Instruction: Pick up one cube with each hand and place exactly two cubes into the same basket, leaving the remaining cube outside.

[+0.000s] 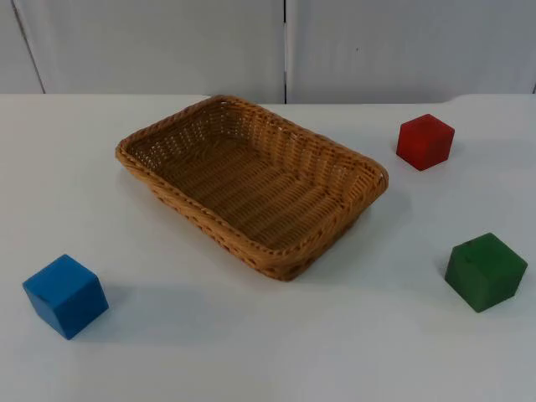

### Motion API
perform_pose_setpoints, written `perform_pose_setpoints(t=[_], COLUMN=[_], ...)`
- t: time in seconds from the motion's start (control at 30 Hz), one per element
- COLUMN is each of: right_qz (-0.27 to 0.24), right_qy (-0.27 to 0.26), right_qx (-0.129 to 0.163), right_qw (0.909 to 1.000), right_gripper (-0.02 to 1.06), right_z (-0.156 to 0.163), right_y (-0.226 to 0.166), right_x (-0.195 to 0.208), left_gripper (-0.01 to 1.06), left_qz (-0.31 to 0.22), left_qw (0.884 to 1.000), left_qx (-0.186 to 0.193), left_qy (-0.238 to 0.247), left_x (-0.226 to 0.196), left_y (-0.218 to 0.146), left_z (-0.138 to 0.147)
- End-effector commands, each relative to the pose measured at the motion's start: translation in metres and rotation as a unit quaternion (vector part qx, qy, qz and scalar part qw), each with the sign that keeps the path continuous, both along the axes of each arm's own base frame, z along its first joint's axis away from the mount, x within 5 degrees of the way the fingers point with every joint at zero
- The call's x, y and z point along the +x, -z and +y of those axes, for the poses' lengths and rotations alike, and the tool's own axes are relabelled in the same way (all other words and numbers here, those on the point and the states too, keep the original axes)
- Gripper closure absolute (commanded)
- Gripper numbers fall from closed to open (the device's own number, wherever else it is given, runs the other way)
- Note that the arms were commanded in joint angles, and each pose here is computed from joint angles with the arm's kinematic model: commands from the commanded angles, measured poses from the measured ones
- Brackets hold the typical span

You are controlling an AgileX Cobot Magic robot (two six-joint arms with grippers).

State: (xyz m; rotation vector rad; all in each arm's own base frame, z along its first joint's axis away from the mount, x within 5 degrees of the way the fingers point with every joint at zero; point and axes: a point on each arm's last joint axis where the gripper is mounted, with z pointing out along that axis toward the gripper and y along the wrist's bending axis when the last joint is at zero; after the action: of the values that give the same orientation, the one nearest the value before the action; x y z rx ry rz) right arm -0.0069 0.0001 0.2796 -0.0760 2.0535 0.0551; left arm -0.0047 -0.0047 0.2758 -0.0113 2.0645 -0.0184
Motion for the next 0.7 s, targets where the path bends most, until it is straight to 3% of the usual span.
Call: perform_pose_setpoints(t=[0.0, 0.37, 0.67], right_qz=[-0.006, -0.032, -0.007], right_qy=[0.002, 0.002, 0.006], right_qx=[-0.005, -0.009, -0.018], right_qw=[1.0000, 0.9995, 0.9998], right_gripper=[0.00, 0.00, 0.00], right_z=[0.000, -0.001, -0.001], right_y=[-0.001, -0.014, -0.035], right_x=[0.000, -0.006, 0.011], left_gripper=[0.00, 0.00, 0.00], left_qz=[-0.003, -0.042, -0.055], left_qw=[1.000, 0.999, 0.998], left_qx=[-0.007, -0.006, -0.007], left_qy=[0.001, 0.001, 0.000], left_x=[0.000, -0.005, -0.001], left_y=[0.001, -0.016, -0.027], left_z=[-0.001, -0.001, -0.001])
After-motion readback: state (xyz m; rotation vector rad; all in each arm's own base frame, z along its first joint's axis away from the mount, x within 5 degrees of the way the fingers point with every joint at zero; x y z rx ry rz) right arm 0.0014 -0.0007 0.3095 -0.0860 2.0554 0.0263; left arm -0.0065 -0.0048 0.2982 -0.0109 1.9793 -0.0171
